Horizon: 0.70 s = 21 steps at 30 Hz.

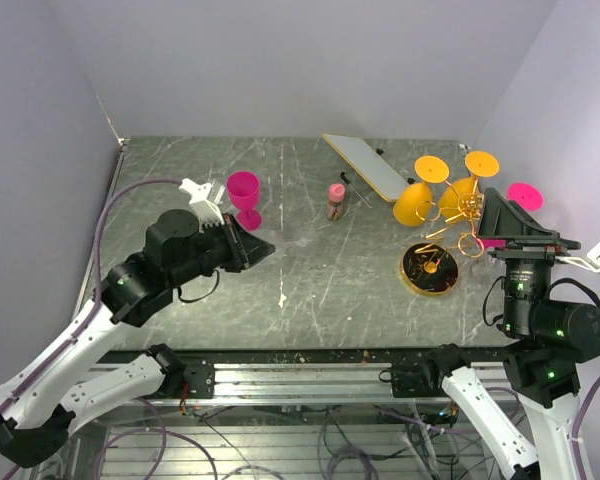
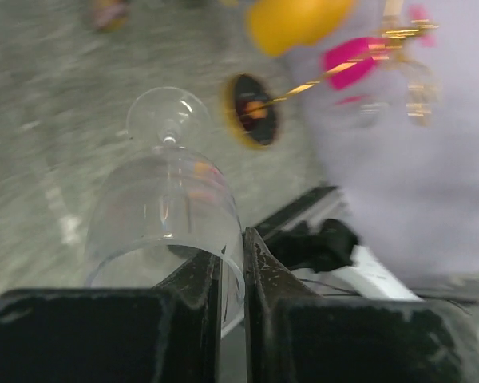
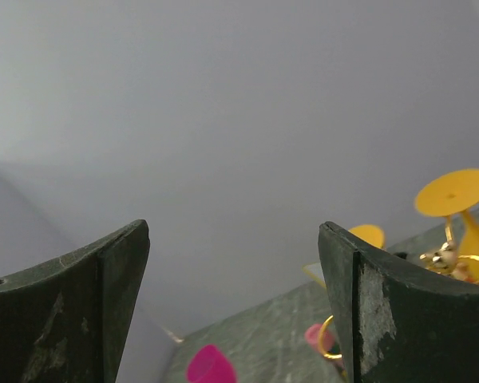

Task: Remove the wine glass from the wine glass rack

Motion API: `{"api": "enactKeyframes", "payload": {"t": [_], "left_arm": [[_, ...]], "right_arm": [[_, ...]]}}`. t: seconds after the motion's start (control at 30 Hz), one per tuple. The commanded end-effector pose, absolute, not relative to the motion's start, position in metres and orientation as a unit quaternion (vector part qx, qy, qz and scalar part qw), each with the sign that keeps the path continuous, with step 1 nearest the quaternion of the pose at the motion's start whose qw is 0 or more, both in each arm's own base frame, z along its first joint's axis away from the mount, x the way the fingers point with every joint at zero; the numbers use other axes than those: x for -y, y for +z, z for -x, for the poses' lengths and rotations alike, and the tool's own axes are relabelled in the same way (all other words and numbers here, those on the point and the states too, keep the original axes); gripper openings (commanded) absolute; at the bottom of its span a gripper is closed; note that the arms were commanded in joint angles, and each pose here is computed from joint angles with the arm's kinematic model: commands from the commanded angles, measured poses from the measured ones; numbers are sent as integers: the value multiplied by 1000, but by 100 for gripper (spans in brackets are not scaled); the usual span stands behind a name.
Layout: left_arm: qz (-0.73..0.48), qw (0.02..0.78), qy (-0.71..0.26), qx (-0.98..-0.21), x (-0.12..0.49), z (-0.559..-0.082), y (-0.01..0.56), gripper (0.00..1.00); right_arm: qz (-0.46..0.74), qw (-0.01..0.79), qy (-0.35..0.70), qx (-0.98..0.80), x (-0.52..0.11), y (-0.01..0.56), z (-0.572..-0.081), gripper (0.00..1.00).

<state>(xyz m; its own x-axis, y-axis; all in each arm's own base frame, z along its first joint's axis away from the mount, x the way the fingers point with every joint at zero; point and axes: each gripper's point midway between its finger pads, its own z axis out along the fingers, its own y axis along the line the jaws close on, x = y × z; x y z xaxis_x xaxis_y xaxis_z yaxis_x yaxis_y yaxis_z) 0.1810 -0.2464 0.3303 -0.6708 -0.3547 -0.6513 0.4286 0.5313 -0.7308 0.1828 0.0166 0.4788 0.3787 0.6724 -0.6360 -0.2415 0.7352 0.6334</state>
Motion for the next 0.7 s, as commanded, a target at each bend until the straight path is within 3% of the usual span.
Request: {"api": "enactKeyframes", "payload": {"t": [0.0, 0.23, 0.53, 0.67], "left_arm": [[7, 384, -250, -889, 171, -181, 262, 7], [45, 370, -65, -926, 118, -194, 238, 7], [77, 365, -20, -927, 90, -235, 232, 7], [86, 360, -14, -929, 80, -253, 225, 7]], "right_arm": [[-201, 831, 201, -479, 0, 480, -182, 86], [-162, 842, 142, -495, 3, 477, -185, 91], [-181, 822, 98, -531, 15, 465, -189, 92], [-228, 811, 92, -530, 27, 468, -188, 99]]}}
